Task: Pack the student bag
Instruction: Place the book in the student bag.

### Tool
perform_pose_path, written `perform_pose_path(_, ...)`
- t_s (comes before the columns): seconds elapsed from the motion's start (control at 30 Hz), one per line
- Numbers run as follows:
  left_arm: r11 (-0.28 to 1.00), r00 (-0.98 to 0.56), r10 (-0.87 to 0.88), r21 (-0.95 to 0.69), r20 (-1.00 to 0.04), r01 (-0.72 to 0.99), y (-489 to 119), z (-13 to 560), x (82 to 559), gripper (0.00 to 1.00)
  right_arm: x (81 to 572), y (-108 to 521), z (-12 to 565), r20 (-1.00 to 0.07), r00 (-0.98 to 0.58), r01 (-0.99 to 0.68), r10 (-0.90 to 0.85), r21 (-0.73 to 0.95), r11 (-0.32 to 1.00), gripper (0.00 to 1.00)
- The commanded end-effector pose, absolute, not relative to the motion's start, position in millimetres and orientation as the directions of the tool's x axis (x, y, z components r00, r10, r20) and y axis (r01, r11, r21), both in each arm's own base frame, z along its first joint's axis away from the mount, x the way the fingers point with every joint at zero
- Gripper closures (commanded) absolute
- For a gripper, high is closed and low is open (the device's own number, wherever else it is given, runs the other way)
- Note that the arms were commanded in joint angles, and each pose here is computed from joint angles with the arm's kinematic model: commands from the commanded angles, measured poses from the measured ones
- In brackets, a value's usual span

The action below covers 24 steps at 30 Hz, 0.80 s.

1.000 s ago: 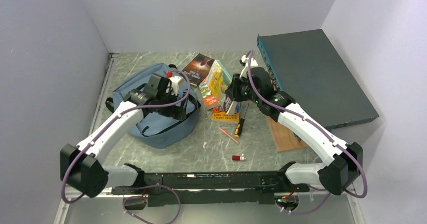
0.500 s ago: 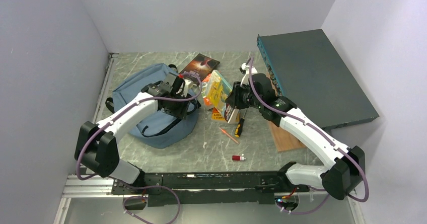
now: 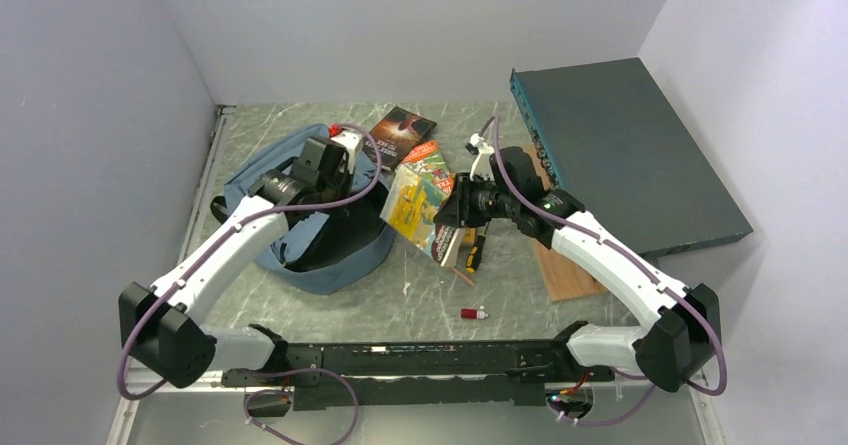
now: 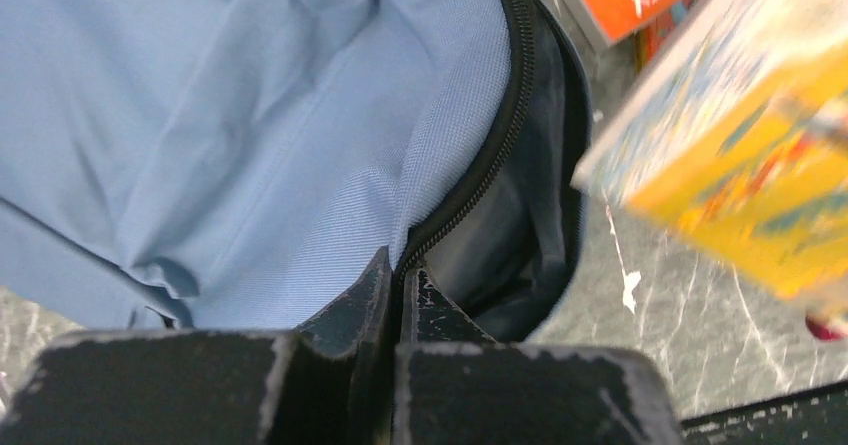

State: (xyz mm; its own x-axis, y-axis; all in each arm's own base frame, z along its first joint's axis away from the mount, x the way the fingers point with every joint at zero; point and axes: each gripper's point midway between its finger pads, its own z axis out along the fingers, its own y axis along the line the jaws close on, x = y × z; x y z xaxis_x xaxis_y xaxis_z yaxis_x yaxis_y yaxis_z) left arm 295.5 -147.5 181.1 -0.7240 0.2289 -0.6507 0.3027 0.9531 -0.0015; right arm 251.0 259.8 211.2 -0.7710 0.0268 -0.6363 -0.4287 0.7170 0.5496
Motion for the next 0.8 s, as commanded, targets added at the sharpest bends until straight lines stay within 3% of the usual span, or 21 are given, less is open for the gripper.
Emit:
perform_pose_path(0.0,0.981,-0.554,0.073,-0.042,-0.830,0.191,-142.4,257.2,319.0,1.00,226.8,304.0,274.6,-0.575,-0.816,-0.501,0.058,0.754,0.424,1.00)
perform_pose_path(0.17,0.964,-0.425,-0.032,-0.141,-0.904,0.227,-147.5,303.9,311.3,1.00,217.2,330.4,283.0,-0.420,-0.905,-0.395,0.070,0.890,0.227,1.00)
perform_pose_path(0.4,0.921,-0.287,-0.117,-0.211,-0.951,0.327,-151.2,348.0,288.8,1.00,238.2,372.8,270.6,-0.283,-0.954,-0.254,0.094,0.936,0.243,1.00)
perform_pose_path(0.77,0.888,-0.273,-0.028,-0.149,-0.962,0.436,-162.0,342.3,280.1,1.00,285.2,427.9,275.7,-0.281,-0.941,-0.232,0.187,0.941,0.248,1.00)
